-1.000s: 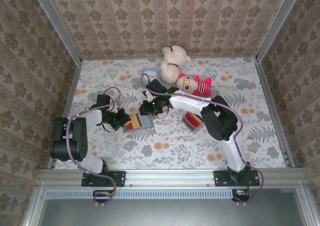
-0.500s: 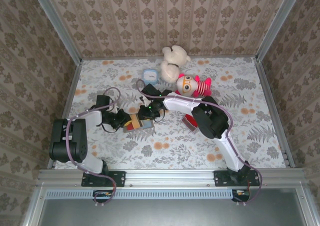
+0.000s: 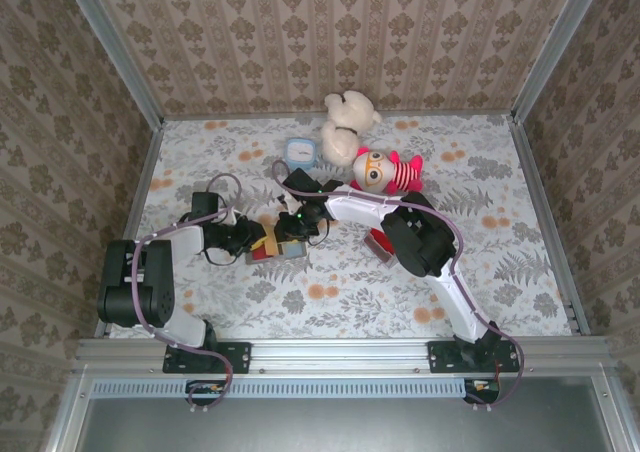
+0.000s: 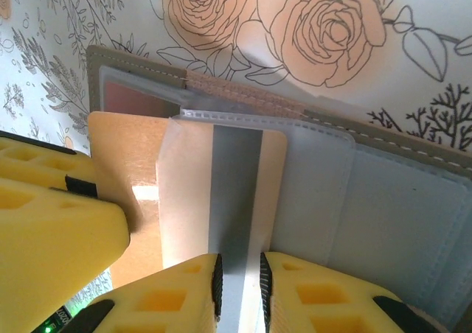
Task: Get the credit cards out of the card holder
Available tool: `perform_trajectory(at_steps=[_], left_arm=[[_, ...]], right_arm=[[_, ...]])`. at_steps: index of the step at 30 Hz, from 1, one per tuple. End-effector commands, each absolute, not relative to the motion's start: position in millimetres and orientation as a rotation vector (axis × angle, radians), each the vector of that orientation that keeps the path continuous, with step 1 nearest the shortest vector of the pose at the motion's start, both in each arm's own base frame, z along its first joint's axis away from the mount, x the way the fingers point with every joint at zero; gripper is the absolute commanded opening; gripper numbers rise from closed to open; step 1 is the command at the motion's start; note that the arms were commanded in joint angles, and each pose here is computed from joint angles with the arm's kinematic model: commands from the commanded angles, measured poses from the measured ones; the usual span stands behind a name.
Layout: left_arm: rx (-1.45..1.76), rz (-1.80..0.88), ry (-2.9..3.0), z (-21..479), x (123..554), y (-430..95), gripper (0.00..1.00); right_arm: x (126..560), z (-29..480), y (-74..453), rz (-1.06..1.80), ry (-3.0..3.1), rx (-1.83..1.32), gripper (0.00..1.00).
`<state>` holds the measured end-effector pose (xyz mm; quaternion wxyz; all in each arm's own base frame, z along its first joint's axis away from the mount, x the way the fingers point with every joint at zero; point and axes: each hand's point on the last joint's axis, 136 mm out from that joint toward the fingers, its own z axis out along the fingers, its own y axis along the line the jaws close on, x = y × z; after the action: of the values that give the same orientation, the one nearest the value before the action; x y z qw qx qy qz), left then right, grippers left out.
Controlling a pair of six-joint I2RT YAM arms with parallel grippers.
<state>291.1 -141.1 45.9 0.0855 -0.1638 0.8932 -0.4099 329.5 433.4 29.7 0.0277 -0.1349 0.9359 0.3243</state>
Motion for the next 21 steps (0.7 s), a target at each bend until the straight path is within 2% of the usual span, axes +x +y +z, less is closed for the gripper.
perform_trajectory(at_steps=[1, 8, 14, 18, 21], left_arm=[[-0.497, -1.22, 2.679, 45.1, 290.7, -139.2, 0.1], [-0.48, -0.981, 2.758, 47.7, 282.4, -117.5, 0.0], [-0.431, -0.728, 2.789, 71.3, 272.8, -91.5, 0.0], [-0.401, -0.65, 2.74, 97.6, 271.9, -82.3, 0.0], [-0.379, -0.702, 2.657, 121.2, 276.9, -86.8, 0.0]], right_arm=[[320.0, 25.0, 437.6, 1.023, 2.922, -0.437, 0.24], [328.0, 25.1, 423.8, 0.964, 2.923, -0.385, 0.25], [334.1, 31.6, 413.1, 0.969, 2.904, -0.344, 0.25], [337.8, 54.1, 410.5, 1.011, 2.836, -0.357, 0.27], [342.0, 88.8, 410.0, 1.082, 2.734, -0.367, 0.35]])
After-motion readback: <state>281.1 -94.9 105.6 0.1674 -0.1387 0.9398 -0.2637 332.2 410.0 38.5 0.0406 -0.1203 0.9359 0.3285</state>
